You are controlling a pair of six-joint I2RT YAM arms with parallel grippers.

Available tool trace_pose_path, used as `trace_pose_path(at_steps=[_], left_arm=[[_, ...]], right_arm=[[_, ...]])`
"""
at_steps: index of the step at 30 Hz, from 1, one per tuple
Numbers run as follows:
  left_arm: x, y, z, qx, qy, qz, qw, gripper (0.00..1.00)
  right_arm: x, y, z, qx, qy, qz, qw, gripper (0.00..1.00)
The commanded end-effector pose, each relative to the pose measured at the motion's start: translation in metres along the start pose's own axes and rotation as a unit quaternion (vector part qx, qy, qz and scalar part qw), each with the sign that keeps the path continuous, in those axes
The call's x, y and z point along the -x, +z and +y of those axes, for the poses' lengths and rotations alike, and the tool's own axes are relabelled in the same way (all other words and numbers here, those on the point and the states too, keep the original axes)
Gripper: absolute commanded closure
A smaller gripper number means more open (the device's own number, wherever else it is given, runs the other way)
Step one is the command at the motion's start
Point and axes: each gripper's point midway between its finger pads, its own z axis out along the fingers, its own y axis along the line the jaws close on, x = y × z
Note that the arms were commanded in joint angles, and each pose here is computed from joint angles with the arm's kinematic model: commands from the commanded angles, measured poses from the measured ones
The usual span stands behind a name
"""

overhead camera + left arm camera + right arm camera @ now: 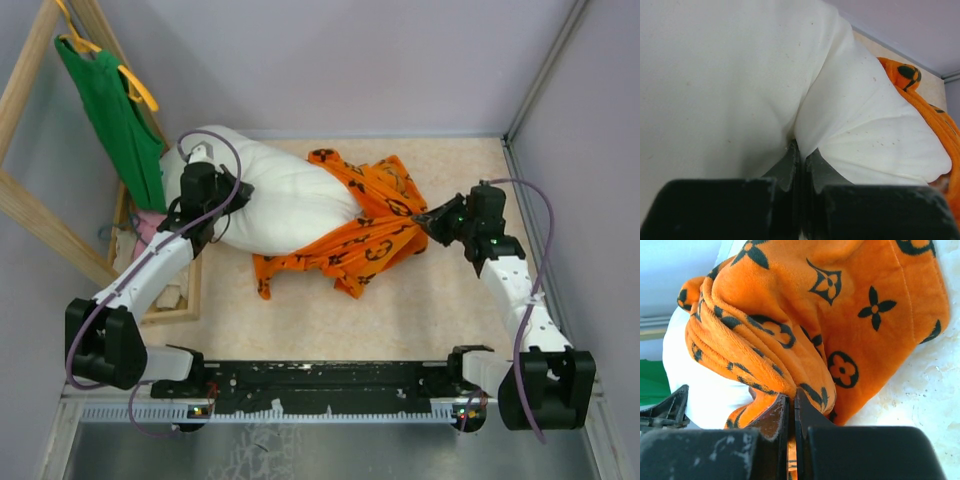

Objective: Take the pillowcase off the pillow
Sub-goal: Remove the pillow from the pillowcase.

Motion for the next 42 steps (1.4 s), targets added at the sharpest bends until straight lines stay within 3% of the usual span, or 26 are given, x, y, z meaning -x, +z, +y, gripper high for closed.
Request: trace_pose_path(at_steps=[1,8,12,15,16,17,20,21,22,26,29,36,38,42], left_arm=[[0.077,-0.031,0.122,0.254,0.038,-0.147,0.955,1.00],[0.059,-0.028,0.084,0.118,0.094,-0.126,0.981,1.00],[0.052,-0.037,0.087,0.112,0.105,-0.134,0.979,1.00],[0.050,-0.040,0.085,0.106,0.105,-0.132,0.980,1.00],[0.049,-0.040,0.084,0.102,0.105,-0.130,0.981,1.00],[0.048,-0.040,0.082,0.099,0.105,-0.128,0.981,1.00],[0.044,-0.041,0.079,0.091,0.102,-0.124,0.983,1.00],[0.042,-0.041,0.078,0.087,0.101,-0.123,0.983,1.00],[0.040,-0.041,0.077,0.084,0.102,-0.121,0.984,1.00],[0.032,-0.041,0.073,0.076,0.106,-0.118,0.984,1.00],[0.028,-0.041,0.072,0.075,0.108,-0.116,0.985,1.00],[0.024,-0.042,0.078,0.089,0.111,-0.115,0.983,1.00],[0.025,-0.044,0.082,0.099,0.115,-0.118,0.981,1.00],[0.028,-0.045,0.092,0.123,0.113,-0.132,0.977,1.00]], right_arm=[[0.138,-0.050,-0.050,-0.147,0.008,-0.290,0.946,1.00],[0.158,-0.067,0.009,-0.079,-0.079,-0.308,0.945,1.00],[0.167,-0.080,0.037,-0.107,-0.130,-0.326,0.930,1.00],[0.149,-0.070,0.071,-0.046,-0.177,-0.288,0.940,1.00],[0.136,-0.062,0.081,-0.024,-0.201,-0.264,0.943,0.93],[0.123,-0.054,0.091,-0.010,-0.220,-0.243,0.945,0.78],[0.063,-0.028,0.119,0.024,-0.292,-0.189,0.937,0.18],[0.040,-0.019,0.130,0.039,-0.317,-0.175,0.931,0.04],[0.019,-0.011,0.140,0.055,-0.337,-0.159,0.927,0.01],[-0.071,0.026,0.180,0.130,-0.370,-0.063,0.918,0.01],[-0.124,0.057,0.202,0.134,-0.402,-0.022,0.905,0.01],[-0.184,0.134,0.208,0.100,-0.449,0.058,0.886,0.01],[-0.187,0.141,0.195,0.085,-0.455,0.064,0.884,0.13],[-0.167,0.129,0.157,0.042,-0.451,0.040,0.891,0.56]])
